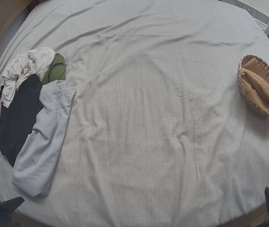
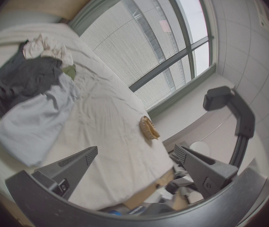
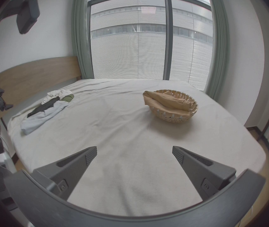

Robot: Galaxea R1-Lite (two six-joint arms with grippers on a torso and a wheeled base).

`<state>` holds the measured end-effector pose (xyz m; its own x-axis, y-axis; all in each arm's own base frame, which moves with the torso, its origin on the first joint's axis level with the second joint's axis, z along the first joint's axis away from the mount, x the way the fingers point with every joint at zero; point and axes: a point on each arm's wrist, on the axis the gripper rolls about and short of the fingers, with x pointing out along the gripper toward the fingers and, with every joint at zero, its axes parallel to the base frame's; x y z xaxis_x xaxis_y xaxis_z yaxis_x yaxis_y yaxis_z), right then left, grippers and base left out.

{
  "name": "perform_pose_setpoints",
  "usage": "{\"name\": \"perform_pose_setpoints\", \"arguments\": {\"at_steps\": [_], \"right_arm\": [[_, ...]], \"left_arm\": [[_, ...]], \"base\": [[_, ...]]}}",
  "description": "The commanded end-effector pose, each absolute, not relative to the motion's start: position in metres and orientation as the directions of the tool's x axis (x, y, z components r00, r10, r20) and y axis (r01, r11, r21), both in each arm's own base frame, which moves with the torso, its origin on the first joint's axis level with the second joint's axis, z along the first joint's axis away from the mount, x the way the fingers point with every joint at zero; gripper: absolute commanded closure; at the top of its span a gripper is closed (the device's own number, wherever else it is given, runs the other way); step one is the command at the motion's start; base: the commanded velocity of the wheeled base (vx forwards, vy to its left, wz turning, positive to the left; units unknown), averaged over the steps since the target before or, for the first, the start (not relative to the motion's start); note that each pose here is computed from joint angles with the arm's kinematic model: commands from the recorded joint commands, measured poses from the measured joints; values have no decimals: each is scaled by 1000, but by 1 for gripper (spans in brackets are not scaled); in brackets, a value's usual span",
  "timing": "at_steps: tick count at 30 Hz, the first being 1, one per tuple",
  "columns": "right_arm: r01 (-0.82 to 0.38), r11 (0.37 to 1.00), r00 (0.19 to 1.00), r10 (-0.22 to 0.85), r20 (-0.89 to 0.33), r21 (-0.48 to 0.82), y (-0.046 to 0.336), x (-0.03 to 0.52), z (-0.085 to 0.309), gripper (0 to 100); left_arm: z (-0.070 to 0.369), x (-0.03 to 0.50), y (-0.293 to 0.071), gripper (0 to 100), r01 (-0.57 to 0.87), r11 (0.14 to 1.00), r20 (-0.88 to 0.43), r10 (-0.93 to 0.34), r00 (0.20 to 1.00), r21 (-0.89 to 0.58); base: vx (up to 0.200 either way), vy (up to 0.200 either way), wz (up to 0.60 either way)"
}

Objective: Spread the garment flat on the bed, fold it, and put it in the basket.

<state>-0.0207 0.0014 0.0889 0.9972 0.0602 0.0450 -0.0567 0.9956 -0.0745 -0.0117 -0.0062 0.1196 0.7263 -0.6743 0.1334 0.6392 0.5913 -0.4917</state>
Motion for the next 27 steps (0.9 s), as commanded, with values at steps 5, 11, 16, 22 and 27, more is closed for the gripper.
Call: {"name": "perform_pose_setpoints", "arguments": {"at_steps": [5, 11, 16, 22, 27], "right_arm": [[40, 999, 998, -41, 49, 22, -1, -22, 81, 0], [-108, 993, 991, 112, 67, -52, 3, -23, 83, 0], [-112, 988, 991, 119, 65, -106, 3, -23, 83, 0], [-72, 996, 995, 75, 63, -45, 2, -23, 83, 0], [2, 1000, 998, -2, 60, 0, 0, -23, 82, 0]], "left_arm": [[88, -17, -3, 0, 409, 870, 12, -422, 907, -274], [85, -15, -1, 0, 264, 946, -21, -273, 962, -191], [85, -15, 1, 0, 73, 990, -23, -77, 997, -124], [74, -22, 0, 0, -17, 1000, -26, 17, 1000, 9], [75, -23, 0, 0, -15, 1000, -3, 15, 1000, -3]], "base": [[0, 0, 0], [0, 0, 0], [0, 0, 0], [0, 0, 0], [0, 0, 0]]}}
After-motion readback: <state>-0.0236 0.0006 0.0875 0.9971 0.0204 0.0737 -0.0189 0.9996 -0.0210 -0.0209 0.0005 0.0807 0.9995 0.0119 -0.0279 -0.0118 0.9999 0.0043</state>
